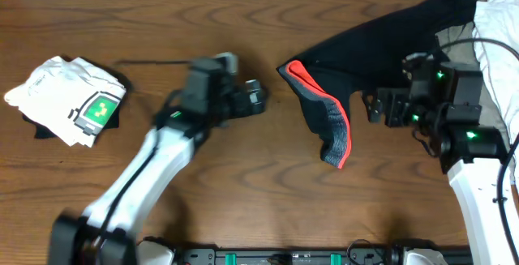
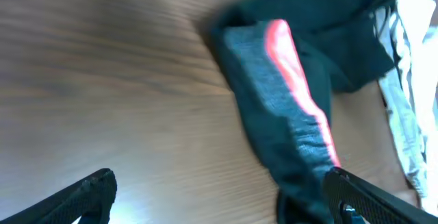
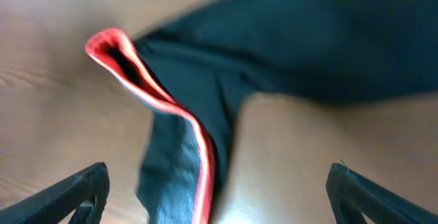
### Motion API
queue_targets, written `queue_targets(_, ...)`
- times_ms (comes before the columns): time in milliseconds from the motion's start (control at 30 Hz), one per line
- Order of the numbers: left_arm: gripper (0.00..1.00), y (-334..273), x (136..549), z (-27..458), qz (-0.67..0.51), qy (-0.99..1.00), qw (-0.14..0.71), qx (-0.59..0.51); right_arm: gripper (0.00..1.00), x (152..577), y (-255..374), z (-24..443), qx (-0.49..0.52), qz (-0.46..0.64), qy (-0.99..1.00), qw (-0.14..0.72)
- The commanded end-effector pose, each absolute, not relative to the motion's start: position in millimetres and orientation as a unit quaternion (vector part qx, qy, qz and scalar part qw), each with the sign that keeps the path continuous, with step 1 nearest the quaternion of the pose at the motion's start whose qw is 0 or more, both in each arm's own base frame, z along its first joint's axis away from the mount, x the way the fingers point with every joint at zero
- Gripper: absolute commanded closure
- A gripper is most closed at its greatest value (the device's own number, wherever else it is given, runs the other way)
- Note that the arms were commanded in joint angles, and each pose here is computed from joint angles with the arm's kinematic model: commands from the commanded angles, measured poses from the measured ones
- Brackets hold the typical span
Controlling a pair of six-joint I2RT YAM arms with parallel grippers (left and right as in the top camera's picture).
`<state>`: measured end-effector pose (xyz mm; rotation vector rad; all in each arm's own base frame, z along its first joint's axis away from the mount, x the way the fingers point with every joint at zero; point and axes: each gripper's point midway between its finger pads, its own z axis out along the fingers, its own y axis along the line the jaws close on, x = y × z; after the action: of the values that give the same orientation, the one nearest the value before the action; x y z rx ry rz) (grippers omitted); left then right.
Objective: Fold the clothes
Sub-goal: 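Reach the left gripper to the red waistband and grasp it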
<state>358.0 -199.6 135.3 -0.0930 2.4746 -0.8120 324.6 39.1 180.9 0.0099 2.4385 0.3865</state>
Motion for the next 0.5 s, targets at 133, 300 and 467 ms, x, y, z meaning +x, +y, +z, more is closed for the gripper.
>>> queue_targets(133, 0.02, -263.3, 408.9, 128.4, -0.344, 0.900, 0.251, -0.086, 0.01, 309.9, 35.5, 170.2, 0.018, 0.150, 0.943, 0.295)
queue_targets(300, 0.02, -285.1, 429.4, 108.3, -0.386, 0.878, 0.239, -0.151, 0.01, 308.1, 35.0, 168.7, 0.019, 0.148, 0.945, 0.291)
queue_targets(467, 0.02, -293.0, 432.4, 86.0, -0.389, 0.878, 0.225, -0.165, 0.01, 307.9, 34.9, 168.5, 0.019, 0.148, 0.945, 0.290)
